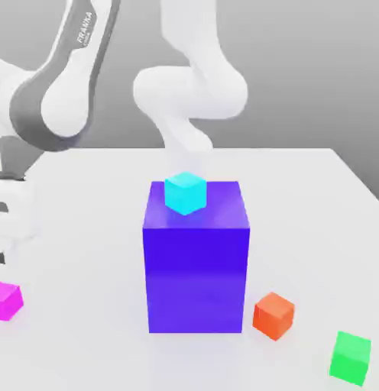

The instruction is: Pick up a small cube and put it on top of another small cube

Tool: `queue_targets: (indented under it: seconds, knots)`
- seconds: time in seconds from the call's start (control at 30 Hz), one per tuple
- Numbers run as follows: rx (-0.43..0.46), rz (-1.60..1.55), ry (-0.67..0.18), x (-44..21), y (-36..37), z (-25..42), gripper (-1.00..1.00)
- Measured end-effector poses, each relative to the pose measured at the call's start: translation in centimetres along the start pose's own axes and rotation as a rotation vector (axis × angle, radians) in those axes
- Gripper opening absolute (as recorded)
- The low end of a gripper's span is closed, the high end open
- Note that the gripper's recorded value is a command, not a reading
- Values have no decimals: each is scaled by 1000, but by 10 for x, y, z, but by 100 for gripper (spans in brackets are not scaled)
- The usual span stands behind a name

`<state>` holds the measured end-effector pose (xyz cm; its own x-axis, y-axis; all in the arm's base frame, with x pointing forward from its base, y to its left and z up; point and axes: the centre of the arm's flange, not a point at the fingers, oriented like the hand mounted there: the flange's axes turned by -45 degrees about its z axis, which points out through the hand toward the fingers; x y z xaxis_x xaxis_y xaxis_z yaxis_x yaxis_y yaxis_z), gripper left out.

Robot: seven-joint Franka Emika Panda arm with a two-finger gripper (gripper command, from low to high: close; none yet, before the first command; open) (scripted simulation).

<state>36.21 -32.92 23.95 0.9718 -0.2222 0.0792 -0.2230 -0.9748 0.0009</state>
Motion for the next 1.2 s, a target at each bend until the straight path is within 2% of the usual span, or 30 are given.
queue_targets:
  seconds: [0.1, 0.23, 0.27, 0.5, 0.67, 0.93, 1.2]
  knots:
    - [-2, 17, -66, -31, 24, 45, 0]
    - [-2, 20, -78, -40, 29, 97, 0]
    - [-1, 21, -78, -41, 28, 106, -100]
    - [0, 21, -80, -41, 28, 106, -100]
    - [1, 17, -80, -35, 25, 52, -100]
    - [32, -165, -98, 51, -158, 45, -100]
    - [36, -348, -105, 57, -362, 29, -100]
